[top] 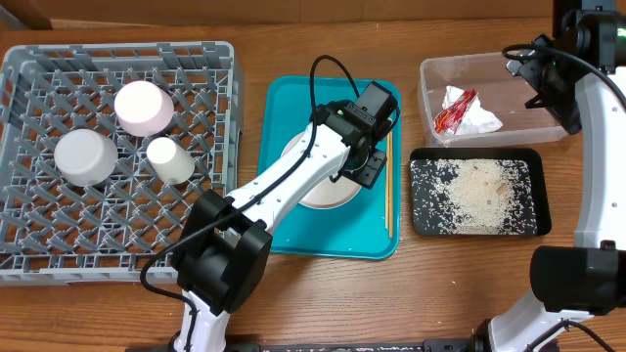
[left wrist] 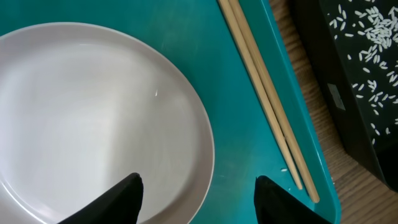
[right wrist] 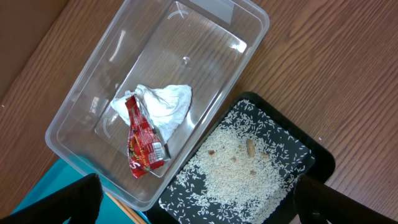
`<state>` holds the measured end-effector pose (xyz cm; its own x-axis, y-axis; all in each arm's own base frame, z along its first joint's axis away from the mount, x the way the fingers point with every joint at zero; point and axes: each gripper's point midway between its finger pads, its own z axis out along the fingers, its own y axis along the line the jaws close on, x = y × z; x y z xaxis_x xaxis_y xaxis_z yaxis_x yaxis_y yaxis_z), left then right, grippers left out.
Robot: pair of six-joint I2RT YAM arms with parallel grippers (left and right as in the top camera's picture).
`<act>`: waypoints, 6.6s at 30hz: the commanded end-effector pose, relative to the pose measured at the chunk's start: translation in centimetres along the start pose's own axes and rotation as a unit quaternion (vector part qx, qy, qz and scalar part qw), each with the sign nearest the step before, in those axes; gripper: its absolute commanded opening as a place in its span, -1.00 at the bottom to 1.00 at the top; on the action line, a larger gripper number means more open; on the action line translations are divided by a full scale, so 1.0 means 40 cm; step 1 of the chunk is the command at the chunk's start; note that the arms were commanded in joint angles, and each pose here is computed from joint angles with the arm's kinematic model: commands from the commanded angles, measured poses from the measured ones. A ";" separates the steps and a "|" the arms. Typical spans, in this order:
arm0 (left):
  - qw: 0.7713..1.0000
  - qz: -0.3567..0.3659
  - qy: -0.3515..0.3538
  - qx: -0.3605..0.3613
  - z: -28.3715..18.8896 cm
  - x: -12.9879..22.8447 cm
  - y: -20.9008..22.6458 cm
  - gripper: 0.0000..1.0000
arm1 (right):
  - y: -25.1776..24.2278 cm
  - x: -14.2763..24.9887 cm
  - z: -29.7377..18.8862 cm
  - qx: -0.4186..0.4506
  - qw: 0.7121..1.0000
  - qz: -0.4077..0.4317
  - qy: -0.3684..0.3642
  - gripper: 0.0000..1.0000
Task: Sort waste into correct bins and load items into the dishwasher
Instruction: 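Move the left gripper right over the white plate on the teal tray, then close the left gripper on the plate rim and tilt it up, then lift the plate and carry it left over the dish rack, then lower the plate upright into the rack's right slots, then open the left gripper and move it right toward the chopsticks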
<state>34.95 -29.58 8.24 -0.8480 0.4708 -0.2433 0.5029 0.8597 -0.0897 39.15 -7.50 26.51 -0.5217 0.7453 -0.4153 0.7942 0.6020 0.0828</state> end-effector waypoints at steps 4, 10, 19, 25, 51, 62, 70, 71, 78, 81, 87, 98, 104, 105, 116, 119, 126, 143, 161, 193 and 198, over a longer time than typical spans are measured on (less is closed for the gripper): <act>1.000 -0.007 0.022 -0.011 0.047 0.010 0.004 0.06 | 0.000 -0.006 -0.008 -0.001 1.000 -0.001 -0.009 1.00; 0.998 -0.017 0.063 -0.019 0.118 0.052 -0.005 -0.07 | 0.000 -0.006 -0.008 -0.001 1.000 -0.002 -0.009 1.00; 0.996 -0.013 0.056 -0.075 0.129 0.055 0.008 0.14 | 0.000 -0.006 -0.008 -0.001 1.000 -0.001 -0.009 1.00; 0.995 -0.018 0.056 -0.079 0.133 0.056 0.010 -0.05 | 0.001 -0.006 -0.008 -0.001 1.000 -0.002 -0.009 1.00; 0.991 -0.015 0.109 -0.076 0.170 0.116 0.005 -0.92 | 0.001 -0.006 -0.008 -0.001 1.000 -0.002 -0.009 1.00; 0.991 -0.072 0.104 -0.047 0.020 0.033 0.035 -0.92 | 0.000 -0.006 -0.008 -0.001 1.000 -0.002 -0.009 1.00; 0.991 -0.112 0.049 0.061 -0.172 -0.083 0.084 -0.92 | 0.000 -0.006 -0.008 -0.001 1.000 -0.001 -0.009 1.00; 0.990 -0.122 0.039 0.066 -0.197 -0.094 0.105 -0.92 | 0.000 -0.006 -0.008 -0.001 1.000 -0.002 -0.009 1.00; 0.968 -0.161 -0.050 0.186 -0.369 -0.167 0.230 -0.92 | 0.000 -0.006 -0.008 -0.001 1.000 -0.001 -0.009 1.00; 0.943 -0.175 -0.088 0.267 -0.429 -0.185 0.284 -0.92 | 0.000 -0.006 -0.008 -0.001 1.000 -0.002 -0.009 1.00; 0.900 -0.213 -0.156 0.347 -0.523 -0.177 0.437 -0.92 | 0.001 -0.006 -0.008 -0.001 1.000 -0.002 -0.009 1.00; 0.877 -0.260 -0.213 0.343 -0.574 -0.112 0.635 -0.92 | 0.000 -0.006 -0.008 -0.001 1.000 -0.001 -0.009 1.00; 0.877 -0.266 -0.188 0.353 -0.517 -0.095 0.633 -0.92 | 0.000 -0.006 -0.008 -0.001 1.000 -0.001 -0.009 1.00; 0.877 -0.265 -0.186 0.356 -0.510 -0.092 0.632 -0.92 | 0.000 -0.006 -0.008 -0.001 1.000 -0.002 -0.009 1.00; 0.895 -0.273 -0.143 0.321 -0.424 -0.045 0.652 -0.92 | 0.001 -0.006 -0.008 -0.001 1.000 -0.002 -0.009 1.00; 0.908 -0.277 -0.128 0.287 -0.402 -0.027 0.673 -0.92 | 0.001 -0.006 -0.008 -0.001 1.000 -0.002 -0.009 1.00; 0.919 -0.278 -0.115 0.252 -0.383 -0.012 0.695 -0.51 | 0.001 -0.006 -0.008 -0.001 1.000 -0.002 -0.009 1.00; 0.926 -0.368 -0.083 0.016 -0.521 0.086 0.800 0.19 | 0.000 -0.006 -0.008 -0.001 1.000 -0.002 -0.009 1.00; 0.966 -0.189 -0.152 0.093 -0.680 -0.051 0.356 0.24 | 0.001 -0.006 -0.008 -0.001 1.000 -0.002 -0.009 1.00; 0.992 -0.073 0.099 -0.004 -0.138 -0.051 -0.052 0.16 | 0.000 -0.006 -0.008 -0.001 1.000 -0.002 -0.009 1.00; 0.992 -0.073 0.103 -0.005 -0.139 -0.046 -0.051 0.21 | 0.000 -0.006 -0.008 -0.001 1.000 -0.001 -0.009 1.00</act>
<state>34.68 -31.14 14.53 -0.9261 0.3757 -0.0349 0.3772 0.9194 -0.1117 39.15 -7.51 26.51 -0.5216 0.7452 -0.4155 0.7942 0.6020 0.0826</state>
